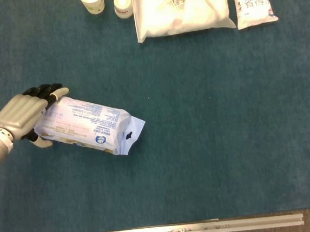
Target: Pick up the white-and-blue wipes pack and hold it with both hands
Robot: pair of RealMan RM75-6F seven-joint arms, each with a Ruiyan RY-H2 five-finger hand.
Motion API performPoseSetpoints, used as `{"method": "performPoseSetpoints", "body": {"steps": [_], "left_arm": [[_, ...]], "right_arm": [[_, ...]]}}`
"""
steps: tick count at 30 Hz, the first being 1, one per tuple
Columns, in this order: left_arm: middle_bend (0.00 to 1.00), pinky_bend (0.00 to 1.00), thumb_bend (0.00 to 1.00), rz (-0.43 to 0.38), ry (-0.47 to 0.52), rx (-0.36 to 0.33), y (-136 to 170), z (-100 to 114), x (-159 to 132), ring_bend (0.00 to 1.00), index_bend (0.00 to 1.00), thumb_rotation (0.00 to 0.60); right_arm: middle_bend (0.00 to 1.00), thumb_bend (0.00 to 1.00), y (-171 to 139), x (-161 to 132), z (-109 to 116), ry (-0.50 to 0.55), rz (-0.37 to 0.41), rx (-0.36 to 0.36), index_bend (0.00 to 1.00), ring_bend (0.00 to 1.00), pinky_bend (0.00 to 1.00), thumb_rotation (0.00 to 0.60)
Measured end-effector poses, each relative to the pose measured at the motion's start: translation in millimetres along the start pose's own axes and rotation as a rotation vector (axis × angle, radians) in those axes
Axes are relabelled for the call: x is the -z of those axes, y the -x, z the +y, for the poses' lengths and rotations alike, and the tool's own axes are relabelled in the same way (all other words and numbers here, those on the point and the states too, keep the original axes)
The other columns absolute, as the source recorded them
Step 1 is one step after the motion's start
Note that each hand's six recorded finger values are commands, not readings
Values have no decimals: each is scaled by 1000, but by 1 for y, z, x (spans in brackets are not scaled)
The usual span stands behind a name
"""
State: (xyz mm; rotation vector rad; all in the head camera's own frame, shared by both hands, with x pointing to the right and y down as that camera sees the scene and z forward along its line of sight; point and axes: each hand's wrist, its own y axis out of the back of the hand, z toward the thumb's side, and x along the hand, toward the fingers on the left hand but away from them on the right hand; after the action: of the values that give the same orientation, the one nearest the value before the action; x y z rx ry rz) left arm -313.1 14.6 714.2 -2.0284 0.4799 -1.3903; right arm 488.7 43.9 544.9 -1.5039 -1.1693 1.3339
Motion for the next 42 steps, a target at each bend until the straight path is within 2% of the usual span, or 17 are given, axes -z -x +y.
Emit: {"method": "performPoseSetpoints", "body": {"steps": [3, 5, 8, 10, 15, 22, 24, 26, 29, 35, 42], "left_arm": [[302, 367, 143, -7, 35, 0, -6, -4, -1, 358, 271, 600], [459, 484, 162, -12, 52, -4, -11, -6, -2, 470, 413, 600], [568, 576, 164, -22, 72, -15, -15, -7, -3, 551, 538, 600], [589, 609, 165, -26, 94, -19, -15, -6, -4, 569, 548, 600], [597, 617, 165, -41, 210, -26, -12, 2, -10, 573, 542, 600], [595, 617, 165, -62, 311, -59, 0, 26, -25, 573, 529, 600], [593, 617, 165, -63, 328, -71, 2, 33, -31, 573, 529, 600], [588, 617, 165, -63, 331, -86, 4, 39, -36, 571, 528, 600], [583, 617, 165, -57, 350, -105, 5, 46, -43, 569, 523, 600], [581, 618, 165, -39, 395, -120, 5, 52, -61, 569, 522, 600], [580, 624, 165, -30, 421, -122, 5, 57, -84, 571, 521, 600]], "right_arm": [[109, 225, 0, 0, 0, 1, 0, -2, 0, 87, 172, 600], [109, 225, 0, 0, -1, 0, 1, -6, 0, 87, 172, 600], [109, 225, 1, -2, -3, 2, 6, -11, 0, 87, 172, 600], [109, 225, 2, -4, -4, 3, 12, -14, 0, 87, 172, 600], [109, 225, 5, -14, -7, 7, 55, -22, 0, 87, 172, 600], [109, 224, 19, -50, -17, 45, 173, -62, 0, 87, 172, 600], [109, 197, 25, -66, -21, 65, 221, -78, 0, 87, 172, 600], [109, 91, 31, -85, -25, 93, 271, -95, 0, 87, 172, 600], [109, 3, 38, -111, -34, 137, 334, -123, 0, 87, 172, 600], [98, 0, 46, -164, -53, 209, 448, -194, 0, 87, 172, 600], [69, 0, 48, -214, -66, 225, 536, -255, 0, 83, 172, 600]]}}
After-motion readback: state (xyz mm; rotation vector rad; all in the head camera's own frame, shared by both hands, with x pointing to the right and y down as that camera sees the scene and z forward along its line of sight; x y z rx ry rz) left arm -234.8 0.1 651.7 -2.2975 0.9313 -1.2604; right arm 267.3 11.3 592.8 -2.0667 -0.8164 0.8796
